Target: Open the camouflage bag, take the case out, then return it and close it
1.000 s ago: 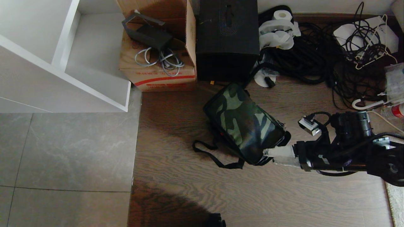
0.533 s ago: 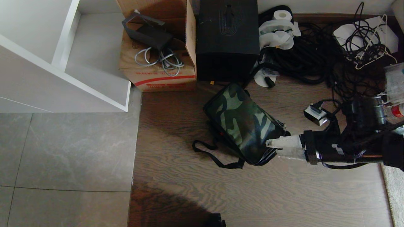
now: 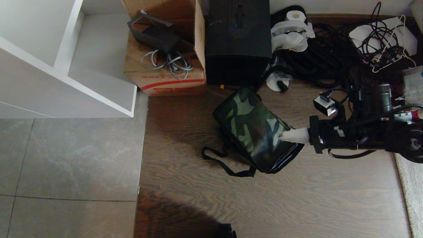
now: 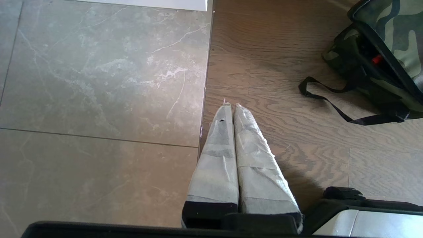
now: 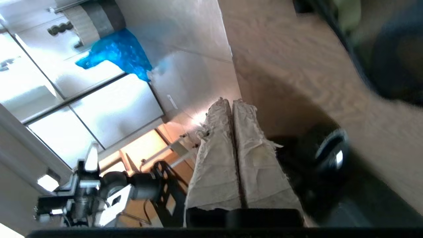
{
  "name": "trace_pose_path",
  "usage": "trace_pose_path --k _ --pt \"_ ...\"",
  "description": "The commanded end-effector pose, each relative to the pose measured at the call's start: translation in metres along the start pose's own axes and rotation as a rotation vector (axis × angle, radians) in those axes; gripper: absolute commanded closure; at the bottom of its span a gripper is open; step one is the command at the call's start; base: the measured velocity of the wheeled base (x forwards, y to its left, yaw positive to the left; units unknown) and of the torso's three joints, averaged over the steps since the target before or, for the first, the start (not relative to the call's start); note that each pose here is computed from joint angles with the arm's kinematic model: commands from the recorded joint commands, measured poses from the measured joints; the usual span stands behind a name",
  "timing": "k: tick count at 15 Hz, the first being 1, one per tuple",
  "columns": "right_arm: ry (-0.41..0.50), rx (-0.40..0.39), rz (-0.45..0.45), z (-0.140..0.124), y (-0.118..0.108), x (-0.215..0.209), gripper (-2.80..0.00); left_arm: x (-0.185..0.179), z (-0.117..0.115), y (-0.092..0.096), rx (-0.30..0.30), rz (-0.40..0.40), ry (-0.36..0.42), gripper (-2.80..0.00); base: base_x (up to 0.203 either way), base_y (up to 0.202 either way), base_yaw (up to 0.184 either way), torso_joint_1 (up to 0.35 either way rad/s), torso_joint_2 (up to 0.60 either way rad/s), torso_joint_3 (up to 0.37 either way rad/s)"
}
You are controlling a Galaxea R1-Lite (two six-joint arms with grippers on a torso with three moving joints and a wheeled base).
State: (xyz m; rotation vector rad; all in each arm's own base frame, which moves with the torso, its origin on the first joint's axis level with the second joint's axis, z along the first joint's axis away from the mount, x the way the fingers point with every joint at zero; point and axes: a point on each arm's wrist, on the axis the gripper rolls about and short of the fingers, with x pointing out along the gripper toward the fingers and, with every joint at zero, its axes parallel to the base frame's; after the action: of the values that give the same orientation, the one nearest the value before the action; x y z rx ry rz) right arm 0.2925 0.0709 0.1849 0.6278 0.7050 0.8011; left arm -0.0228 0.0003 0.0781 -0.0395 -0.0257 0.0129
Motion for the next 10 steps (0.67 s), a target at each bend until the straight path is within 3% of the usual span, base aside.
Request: trace_pose_path --k 1,3,6,10 --pt "-0.019 -0.055 0.013 -0.026 0.022 -0.032 0.00 0.001 -0.003 0.000 0.000 0.001 0.009 0.00 0.000 0.000 0.000 0.000 0.00 0.000" --pt "-0.026 -0.197 -0.008 -0.066 0.033 -0.064 0.00 0.001 -0.003 0.000 0.001 0.001 0.009 0.00 0.000 0.000 0.000 0.000 0.00 0.000" --pt "-0.092 -0.445 -0.205 -0.125 0.047 -0.112 0.00 0.001 -0.003 0.000 0.000 0.001 0.009 0.00 0.000 0.000 0.000 0.000 0.00 0.000" --pt "-0.190 -0.580 -0.385 -0.203 0.050 -0.162 0.00 0.001 -0.003 0.000 0.000 0.001 0.009 0.00 0.000 0.000 0.000 0.000 0.00 0.000"
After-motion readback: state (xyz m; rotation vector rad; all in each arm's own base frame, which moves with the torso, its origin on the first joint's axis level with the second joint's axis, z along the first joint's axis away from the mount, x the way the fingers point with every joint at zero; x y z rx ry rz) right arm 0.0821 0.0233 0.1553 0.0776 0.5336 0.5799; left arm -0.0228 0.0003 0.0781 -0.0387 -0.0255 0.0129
